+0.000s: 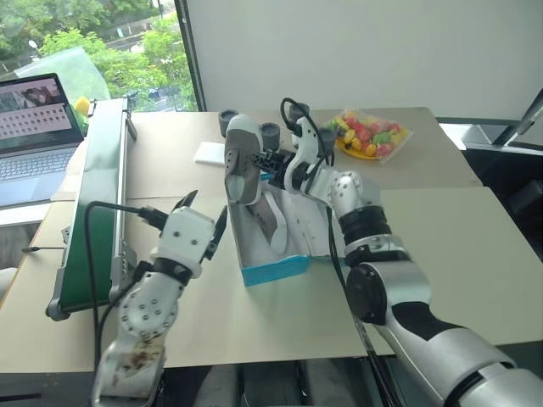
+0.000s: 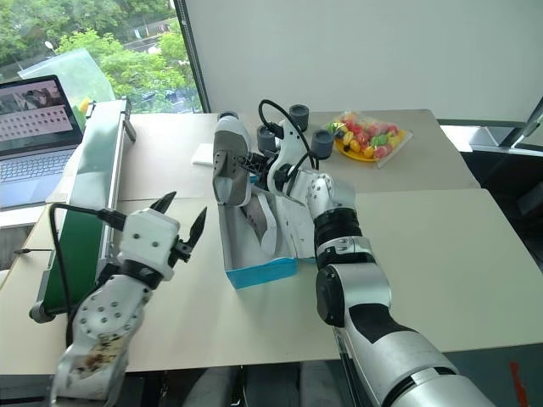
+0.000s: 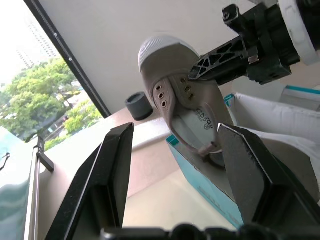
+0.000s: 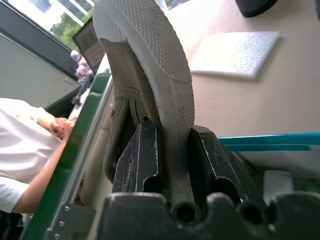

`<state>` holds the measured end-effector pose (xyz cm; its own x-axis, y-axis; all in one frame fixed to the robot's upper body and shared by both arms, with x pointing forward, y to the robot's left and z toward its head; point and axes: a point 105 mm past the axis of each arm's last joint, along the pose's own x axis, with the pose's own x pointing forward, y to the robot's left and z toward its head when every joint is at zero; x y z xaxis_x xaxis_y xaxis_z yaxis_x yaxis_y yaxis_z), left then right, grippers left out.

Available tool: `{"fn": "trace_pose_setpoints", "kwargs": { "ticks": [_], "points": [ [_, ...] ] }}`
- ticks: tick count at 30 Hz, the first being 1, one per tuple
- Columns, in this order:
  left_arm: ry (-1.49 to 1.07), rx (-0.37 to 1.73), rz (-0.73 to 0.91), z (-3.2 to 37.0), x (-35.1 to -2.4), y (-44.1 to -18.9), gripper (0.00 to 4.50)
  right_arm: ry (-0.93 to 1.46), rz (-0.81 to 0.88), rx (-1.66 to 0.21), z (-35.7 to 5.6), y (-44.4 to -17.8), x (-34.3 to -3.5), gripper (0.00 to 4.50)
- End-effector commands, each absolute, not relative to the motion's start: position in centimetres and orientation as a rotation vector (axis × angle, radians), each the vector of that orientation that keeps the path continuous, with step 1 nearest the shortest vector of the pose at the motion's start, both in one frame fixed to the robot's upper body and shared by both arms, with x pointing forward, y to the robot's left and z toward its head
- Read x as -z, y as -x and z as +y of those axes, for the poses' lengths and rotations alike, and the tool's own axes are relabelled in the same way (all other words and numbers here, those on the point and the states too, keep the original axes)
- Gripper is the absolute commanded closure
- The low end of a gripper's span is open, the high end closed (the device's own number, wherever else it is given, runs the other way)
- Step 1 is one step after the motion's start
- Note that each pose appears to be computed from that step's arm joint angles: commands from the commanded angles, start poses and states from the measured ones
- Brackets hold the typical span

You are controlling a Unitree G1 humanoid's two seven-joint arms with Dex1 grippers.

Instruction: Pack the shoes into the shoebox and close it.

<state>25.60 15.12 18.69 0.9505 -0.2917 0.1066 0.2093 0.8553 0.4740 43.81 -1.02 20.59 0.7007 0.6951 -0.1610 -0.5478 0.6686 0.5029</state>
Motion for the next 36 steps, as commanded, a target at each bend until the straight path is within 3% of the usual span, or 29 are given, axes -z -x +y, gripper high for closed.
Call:
{"fn": "trace_pose_setpoints", "kwargs": {
  "ticks": [1,6,11,20,26,36],
  "points": [
    [-0.467,0.394,-0.111,16.7,-18.6,-23.3,1.63,-0.373,0.415,-0.767,-1.2,-42.4,-23.3,4.04],
    [-0.46,0.526,0.037,19.4,-18.1,-21.3,1.63,-0.296,0.607,-0.759,-1.9,-39.8,-22.2,4.04],
    [-0.505,0.517,0.076,21.1,-18.2,-21.6,1.63,-0.263,0.721,-0.735,-1.7,-37.4,-20.6,4.04],
    [-0.526,0.536,0.047,20.1,-18.7,-21.7,1.63,-0.271,0.784,-0.573,-1.5,-36.0,-15.7,4.04],
    [-0.538,0.541,0.044,19.9,-18.8,-21.9,1.63,-0.228,0.772,-0.517,-2.3,-35.7,-14.8,4.04],
    [-0.548,0.543,0.039,19.8,-18.7,-23.1,1.63,-0.05,0.79,-0.666,1.1,-34.1,-14.7,4.04]
  ]
}}
